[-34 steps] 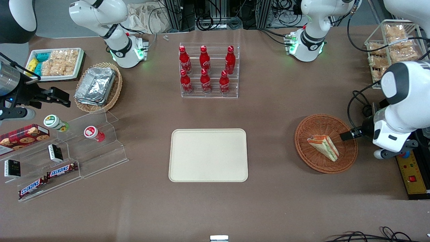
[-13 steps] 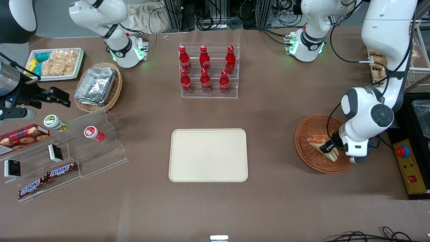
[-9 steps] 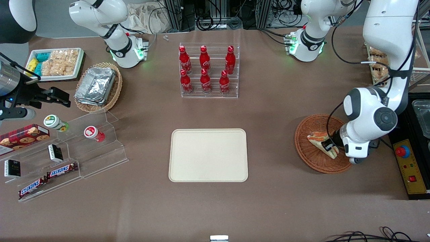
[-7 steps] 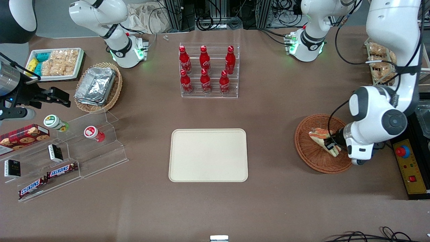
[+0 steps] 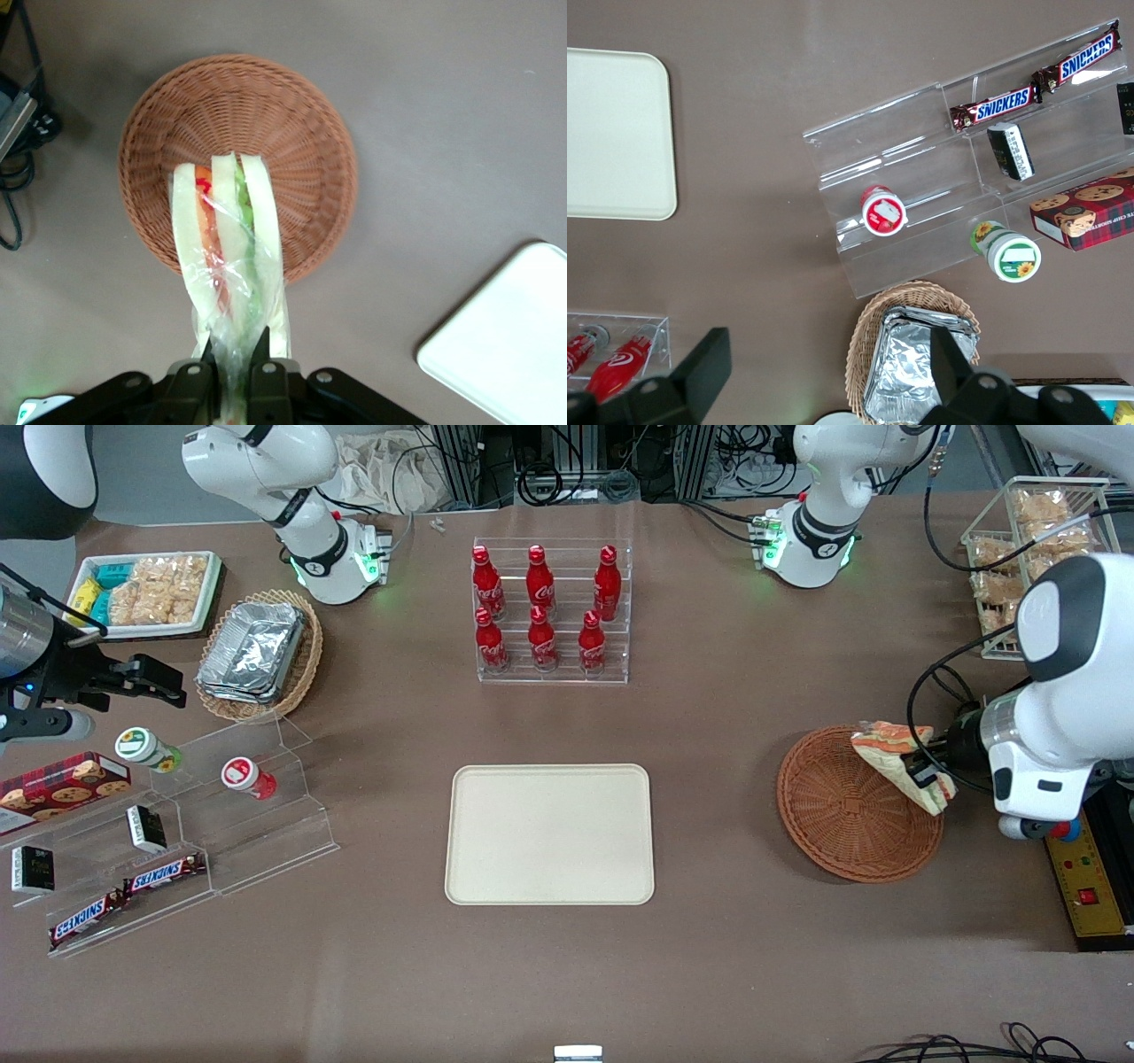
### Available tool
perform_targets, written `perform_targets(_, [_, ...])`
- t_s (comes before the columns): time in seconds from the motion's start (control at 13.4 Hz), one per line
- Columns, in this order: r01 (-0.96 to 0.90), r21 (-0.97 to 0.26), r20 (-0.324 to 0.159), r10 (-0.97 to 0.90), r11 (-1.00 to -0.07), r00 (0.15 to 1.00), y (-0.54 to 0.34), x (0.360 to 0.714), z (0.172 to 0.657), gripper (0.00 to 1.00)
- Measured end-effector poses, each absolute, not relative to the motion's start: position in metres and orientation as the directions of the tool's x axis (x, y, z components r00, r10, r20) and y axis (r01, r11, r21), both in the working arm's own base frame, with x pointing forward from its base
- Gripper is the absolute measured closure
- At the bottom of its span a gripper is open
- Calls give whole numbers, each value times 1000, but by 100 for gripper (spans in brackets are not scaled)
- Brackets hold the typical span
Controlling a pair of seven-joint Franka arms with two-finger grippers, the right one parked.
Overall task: Place sandwich from basket to tray
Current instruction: 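Carry the sandwich with the left gripper over to the cream tray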
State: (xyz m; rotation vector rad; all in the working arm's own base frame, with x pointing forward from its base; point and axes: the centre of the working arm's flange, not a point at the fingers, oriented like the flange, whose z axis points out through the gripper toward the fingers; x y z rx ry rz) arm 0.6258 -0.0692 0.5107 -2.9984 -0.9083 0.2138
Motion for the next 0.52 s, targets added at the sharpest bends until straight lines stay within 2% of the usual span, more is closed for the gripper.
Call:
perform_targets(0.3, [344,-1,-175,339,-939,924,-167,618,486,85])
perform_targets(0.37, [284,4,-167,280,-959,945,-197,615,476,85])
perform_targets(0.52, [178,26,-114,174,-984,978,-263,610,451,86])
